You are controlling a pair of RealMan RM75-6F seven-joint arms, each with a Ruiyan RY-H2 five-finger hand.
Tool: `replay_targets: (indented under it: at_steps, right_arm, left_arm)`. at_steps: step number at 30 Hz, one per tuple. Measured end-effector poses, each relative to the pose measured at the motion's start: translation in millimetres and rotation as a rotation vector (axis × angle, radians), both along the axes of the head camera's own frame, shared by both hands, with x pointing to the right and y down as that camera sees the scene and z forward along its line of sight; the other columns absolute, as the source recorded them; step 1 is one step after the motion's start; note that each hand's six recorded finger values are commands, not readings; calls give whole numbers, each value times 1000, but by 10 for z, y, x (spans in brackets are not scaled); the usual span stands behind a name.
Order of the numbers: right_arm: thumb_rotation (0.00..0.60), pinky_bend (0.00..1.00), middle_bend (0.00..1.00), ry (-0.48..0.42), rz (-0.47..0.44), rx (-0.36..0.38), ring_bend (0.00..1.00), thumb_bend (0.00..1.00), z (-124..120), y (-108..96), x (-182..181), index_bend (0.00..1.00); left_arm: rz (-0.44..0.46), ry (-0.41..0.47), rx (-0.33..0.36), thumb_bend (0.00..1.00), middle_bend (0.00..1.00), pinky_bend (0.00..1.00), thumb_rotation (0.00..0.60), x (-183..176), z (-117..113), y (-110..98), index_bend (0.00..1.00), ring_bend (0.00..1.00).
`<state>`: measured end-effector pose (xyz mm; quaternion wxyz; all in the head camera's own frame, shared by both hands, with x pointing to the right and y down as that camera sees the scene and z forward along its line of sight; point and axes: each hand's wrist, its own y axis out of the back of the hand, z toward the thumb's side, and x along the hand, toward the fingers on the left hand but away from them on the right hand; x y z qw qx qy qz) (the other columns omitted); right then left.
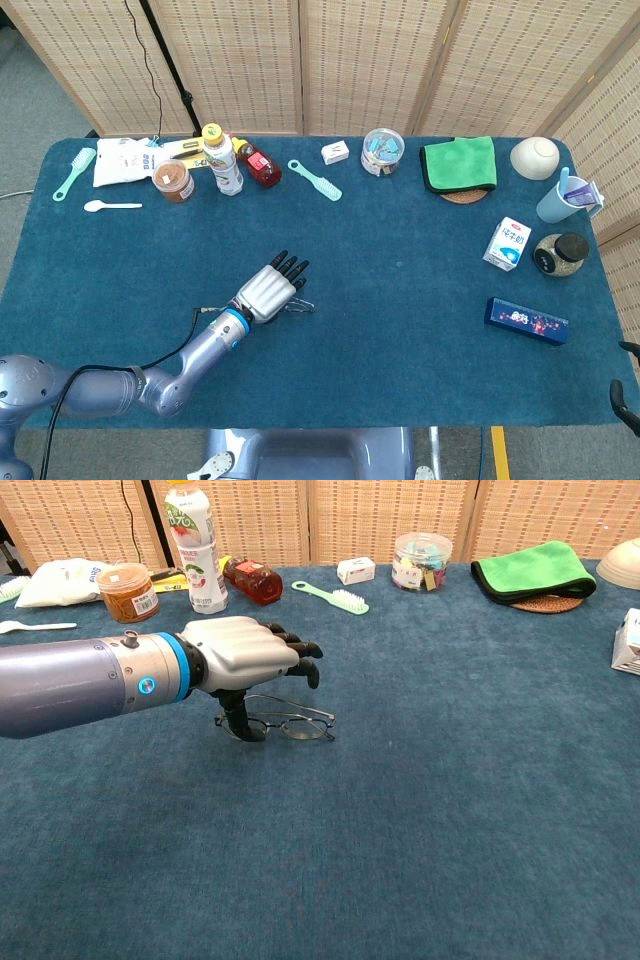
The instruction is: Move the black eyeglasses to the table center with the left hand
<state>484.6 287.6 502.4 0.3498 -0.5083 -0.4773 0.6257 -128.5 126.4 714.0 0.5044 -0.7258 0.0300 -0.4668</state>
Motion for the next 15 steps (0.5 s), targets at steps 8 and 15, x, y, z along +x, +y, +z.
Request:
replay_targets:
  at_steps: [8,15]
  right_arm:
    - [600,202,133,5,2,-3,131,479,0,6,3,265]
    - [600,204,133,7,4,-4,131,479,-3,6,6,268]
  left_arm:
    - [-41,3,-16,230,0,0,531,-42,73,2,304,0]
    - [-57,30,-28,230,0,0,533,9,86,28,404,0]
